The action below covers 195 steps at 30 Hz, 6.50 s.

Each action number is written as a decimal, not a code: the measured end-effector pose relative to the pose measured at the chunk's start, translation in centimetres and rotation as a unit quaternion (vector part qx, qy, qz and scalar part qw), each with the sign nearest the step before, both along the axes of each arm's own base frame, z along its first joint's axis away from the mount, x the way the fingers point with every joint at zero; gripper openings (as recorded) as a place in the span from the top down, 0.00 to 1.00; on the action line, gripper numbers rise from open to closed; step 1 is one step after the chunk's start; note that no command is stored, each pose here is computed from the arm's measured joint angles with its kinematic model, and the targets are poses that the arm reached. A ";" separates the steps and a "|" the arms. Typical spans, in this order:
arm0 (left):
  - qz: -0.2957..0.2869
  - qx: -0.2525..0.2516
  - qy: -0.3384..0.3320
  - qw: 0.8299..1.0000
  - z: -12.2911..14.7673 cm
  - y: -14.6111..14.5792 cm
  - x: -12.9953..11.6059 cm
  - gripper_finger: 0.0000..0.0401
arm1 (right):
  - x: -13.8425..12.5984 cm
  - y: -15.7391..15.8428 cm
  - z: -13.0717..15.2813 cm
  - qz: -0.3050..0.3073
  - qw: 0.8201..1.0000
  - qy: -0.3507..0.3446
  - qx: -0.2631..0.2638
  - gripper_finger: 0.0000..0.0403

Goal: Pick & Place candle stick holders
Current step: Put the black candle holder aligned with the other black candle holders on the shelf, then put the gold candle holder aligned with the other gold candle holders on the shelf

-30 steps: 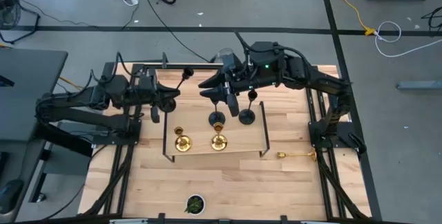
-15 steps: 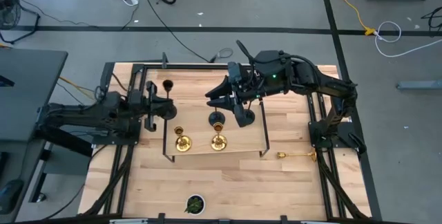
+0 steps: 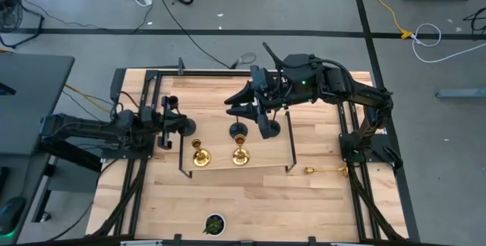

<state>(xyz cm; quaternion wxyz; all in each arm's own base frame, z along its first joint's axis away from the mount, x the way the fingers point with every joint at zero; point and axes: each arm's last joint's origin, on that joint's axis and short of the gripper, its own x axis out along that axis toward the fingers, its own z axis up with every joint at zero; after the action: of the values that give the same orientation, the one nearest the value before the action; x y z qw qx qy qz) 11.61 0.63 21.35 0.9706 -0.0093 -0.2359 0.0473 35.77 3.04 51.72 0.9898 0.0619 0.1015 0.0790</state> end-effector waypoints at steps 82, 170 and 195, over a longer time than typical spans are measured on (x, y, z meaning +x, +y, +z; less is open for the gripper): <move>0.001 -0.020 0.080 0.997 -3.5 0.2 4.5 0.53 | -0.1 0.2 -0.5 0.006 1.000 0.023 -0.018 0.69; -0.055 -0.112 0.343 0.931 1.7 -0.4 -2.1 0.47 | -17.5 9.3 -23.5 -0.198 0.759 0.617 0.059 0.84; -0.054 -0.107 0.343 0.932 1.7 -0.3 -2.1 0.47 | -20.6 9.1 -34.5 -0.177 0.731 0.657 0.047 0.84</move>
<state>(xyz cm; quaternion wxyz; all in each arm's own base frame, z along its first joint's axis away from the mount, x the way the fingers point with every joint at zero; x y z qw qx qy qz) 9.54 0.28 23.03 0.9867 -0.1092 0.1187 0.0205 15.16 12.12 17.21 0.6681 0.1615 0.7100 -0.1531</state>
